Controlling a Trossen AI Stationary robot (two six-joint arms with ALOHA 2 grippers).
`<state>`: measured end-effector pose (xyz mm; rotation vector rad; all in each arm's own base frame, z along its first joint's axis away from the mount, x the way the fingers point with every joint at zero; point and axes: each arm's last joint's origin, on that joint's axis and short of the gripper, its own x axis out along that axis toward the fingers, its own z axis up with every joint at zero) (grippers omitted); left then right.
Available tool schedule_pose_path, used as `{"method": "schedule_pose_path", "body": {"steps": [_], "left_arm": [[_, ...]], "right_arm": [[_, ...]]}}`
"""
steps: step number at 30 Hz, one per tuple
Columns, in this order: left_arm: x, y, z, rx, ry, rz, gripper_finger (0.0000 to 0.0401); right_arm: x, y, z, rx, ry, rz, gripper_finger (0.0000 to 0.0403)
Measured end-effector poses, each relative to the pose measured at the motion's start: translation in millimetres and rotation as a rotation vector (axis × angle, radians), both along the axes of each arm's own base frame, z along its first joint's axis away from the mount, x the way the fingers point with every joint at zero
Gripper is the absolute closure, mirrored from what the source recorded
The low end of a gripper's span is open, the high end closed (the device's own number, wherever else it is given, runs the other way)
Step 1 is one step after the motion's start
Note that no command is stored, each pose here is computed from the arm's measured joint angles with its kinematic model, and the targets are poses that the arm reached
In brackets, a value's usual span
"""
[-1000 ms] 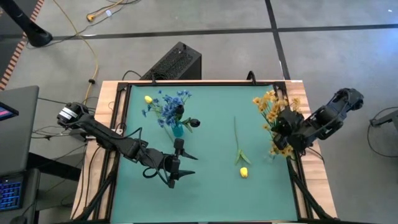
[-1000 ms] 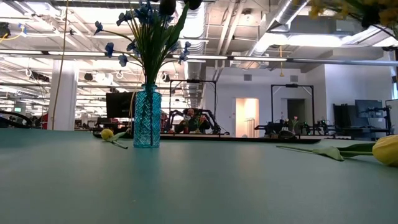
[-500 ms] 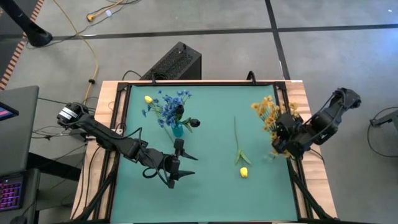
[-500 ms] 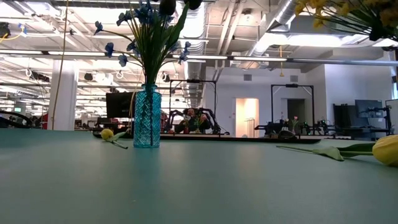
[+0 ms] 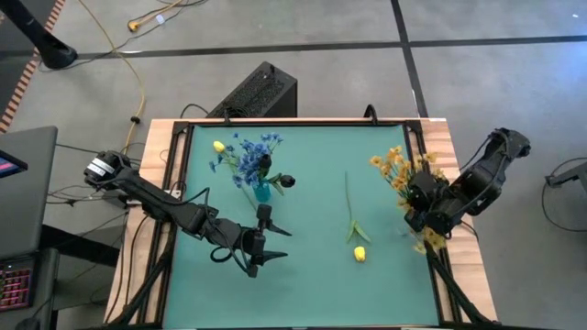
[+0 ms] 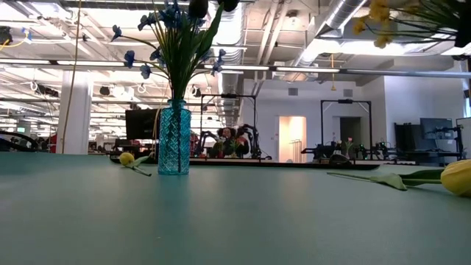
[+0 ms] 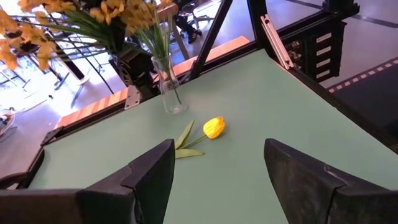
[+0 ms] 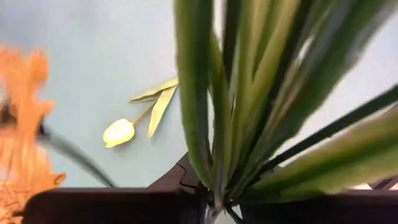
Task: Sort flowers into vase by color
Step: Put the yellow flowers into the transparent vase
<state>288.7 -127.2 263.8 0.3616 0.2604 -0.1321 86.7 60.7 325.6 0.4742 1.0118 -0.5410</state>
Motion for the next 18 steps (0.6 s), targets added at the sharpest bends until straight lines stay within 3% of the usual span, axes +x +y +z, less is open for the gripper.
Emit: {"method": "schedule_pose_path", "body": {"steps": [10, 18], "left_arm": [[1.4, 3.1, 0.4, 0.004, -0.003, 0.009, 0.0165], [1.3, 3.1, -0.1, 0.006, 0.0, 0.009, 0.0165]], "right_arm": [[2.3, -3.4, 0.0, -0.001, 0.0, -0.038, 0.0269], [2.6, -3.8, 0.3, -0.016, -0.012, -0.04, 0.0265]]}}
